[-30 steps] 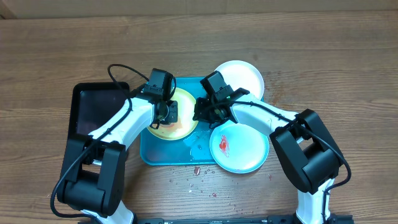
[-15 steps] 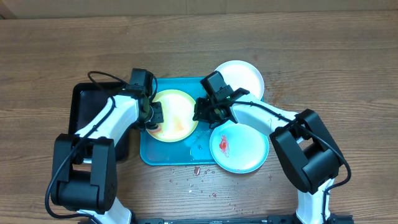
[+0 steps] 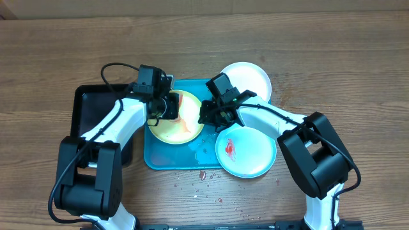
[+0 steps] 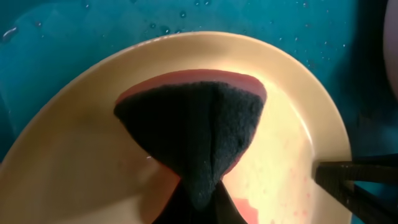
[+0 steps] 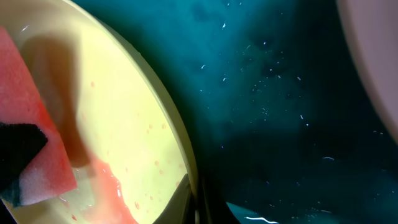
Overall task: Clean dirty plates on tray and stack at the side
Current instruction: 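Scrub the yellow plate with the sponge while right gripper holds it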
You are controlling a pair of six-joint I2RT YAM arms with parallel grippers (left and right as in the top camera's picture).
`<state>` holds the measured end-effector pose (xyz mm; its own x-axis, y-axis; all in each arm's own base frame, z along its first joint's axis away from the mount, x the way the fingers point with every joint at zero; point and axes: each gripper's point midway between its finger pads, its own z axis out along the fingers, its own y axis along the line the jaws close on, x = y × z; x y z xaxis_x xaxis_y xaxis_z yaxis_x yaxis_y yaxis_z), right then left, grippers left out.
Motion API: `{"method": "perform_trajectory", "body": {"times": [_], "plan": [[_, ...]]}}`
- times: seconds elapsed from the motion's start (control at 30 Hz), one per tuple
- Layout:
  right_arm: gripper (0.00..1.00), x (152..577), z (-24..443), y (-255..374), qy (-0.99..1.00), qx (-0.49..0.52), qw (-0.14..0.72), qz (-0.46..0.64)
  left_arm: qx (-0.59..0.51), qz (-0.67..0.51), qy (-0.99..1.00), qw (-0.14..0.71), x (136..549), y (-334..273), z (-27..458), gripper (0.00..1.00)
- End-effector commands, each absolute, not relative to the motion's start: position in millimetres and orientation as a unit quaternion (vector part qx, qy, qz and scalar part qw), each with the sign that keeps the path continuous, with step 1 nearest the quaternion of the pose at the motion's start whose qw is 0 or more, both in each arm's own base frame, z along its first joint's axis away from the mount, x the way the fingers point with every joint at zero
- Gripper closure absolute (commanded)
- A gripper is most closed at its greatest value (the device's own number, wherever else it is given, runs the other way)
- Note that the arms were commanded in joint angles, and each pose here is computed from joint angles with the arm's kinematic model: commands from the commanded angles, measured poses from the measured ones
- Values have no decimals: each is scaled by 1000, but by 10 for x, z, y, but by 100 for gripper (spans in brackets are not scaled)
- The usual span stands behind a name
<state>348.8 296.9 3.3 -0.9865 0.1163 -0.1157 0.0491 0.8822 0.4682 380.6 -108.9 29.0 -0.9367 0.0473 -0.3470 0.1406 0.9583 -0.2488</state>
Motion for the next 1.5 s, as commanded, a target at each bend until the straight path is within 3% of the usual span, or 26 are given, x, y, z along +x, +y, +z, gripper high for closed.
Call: {"method": "perform_trajectory", "body": {"times": [0.0,0.2,0.37,0.53,0.63,0.87,1.03,1.23,1.47], "plan": [[96,3449,-159,2818,975,55,61,205,37,-76,983,166,3805,-877,202,96],[96,3454,-162,2810,976,56,62,203,-96,33,989,105,3485,-428,97,96],[96,3455,-162,2811,976,56,62,203,33,-144,987,55,3288,-1077,134,96],[96,3456,-161,2811,976,56,62,203,110,-285,950,67,3259,-1541,352,96],[96,3455,-162,2811,976,56,62,203,96,-251,959,93,3409,-1450,312,96],[96,3456,-161,2811,976,56,62,203,-27,-24,983,180,3875,-672,205,96],[96,3458,-161,2810,976,56,63,203,-97,106,968,208,3913,-186,276,96],[96,3469,-156,2820,975,55,65,205,-71,56,989,120,3529,-443,117,96],[96,3469,-155,2820,975,55,65,205,78,-74,994,29,3033,-1232,43,96]]}}
